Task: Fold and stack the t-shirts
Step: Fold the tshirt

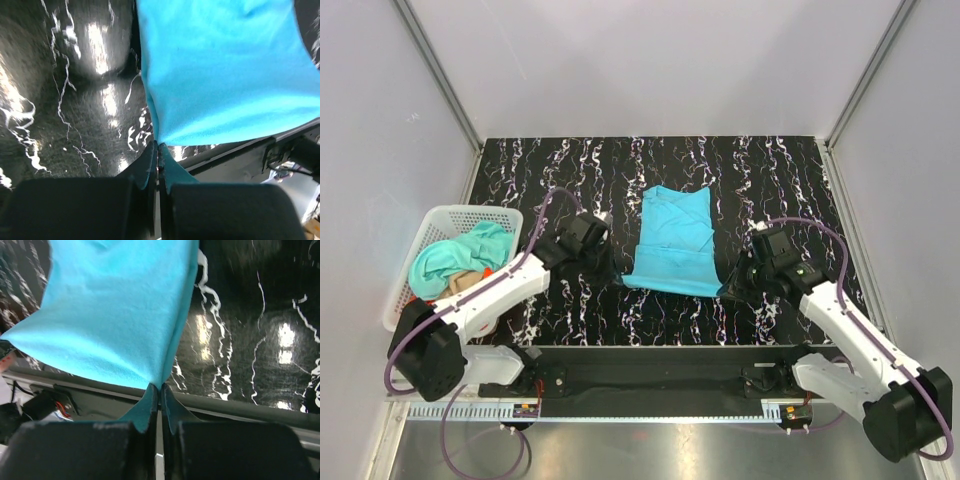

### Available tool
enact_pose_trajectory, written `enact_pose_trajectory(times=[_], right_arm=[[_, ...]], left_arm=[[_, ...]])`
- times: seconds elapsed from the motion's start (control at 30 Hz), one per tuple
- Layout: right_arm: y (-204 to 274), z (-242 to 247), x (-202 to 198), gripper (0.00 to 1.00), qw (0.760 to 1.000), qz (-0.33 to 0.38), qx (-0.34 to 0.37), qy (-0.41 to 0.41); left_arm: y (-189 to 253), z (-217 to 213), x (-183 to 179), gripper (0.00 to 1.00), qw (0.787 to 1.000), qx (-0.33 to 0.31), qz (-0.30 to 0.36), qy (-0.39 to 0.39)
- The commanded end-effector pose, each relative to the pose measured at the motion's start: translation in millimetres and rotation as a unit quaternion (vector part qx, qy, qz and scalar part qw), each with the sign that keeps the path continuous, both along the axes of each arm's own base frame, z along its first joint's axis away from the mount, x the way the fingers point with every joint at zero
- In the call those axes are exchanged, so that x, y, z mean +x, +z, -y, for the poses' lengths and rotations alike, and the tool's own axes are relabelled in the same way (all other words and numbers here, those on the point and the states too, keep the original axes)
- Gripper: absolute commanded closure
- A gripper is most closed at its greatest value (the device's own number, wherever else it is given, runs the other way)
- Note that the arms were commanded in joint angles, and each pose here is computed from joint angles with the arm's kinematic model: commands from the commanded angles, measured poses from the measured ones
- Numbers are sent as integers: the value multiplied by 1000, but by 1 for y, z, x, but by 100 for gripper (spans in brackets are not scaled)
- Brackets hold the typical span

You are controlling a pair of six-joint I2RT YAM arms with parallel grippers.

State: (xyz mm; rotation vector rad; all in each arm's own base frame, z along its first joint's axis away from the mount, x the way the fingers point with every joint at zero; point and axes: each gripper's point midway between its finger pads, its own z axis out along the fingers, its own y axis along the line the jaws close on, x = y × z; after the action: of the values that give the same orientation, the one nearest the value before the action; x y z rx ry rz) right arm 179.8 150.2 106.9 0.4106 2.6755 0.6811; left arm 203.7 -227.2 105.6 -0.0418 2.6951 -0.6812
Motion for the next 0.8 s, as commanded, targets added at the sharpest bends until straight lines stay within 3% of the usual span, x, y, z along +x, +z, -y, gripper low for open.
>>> enact_pose_trajectory(times=[0.0,0.3,0.5,0.77], right_arm=[[28,9,21,100,998,44,-29,-25],[71,6,91,100,990,112,-89,-5],[89,16,161,100,985,131,-114,-20],[95,10,229,100,983,148,-106,5]], left_arm=[[30,-6,32,100,998,30,56,24],[79,7,111,100,994,-6,102,42],[102,10,169,100,991,-14,127,42],[82,25,244,100,990,-52,129,36]])
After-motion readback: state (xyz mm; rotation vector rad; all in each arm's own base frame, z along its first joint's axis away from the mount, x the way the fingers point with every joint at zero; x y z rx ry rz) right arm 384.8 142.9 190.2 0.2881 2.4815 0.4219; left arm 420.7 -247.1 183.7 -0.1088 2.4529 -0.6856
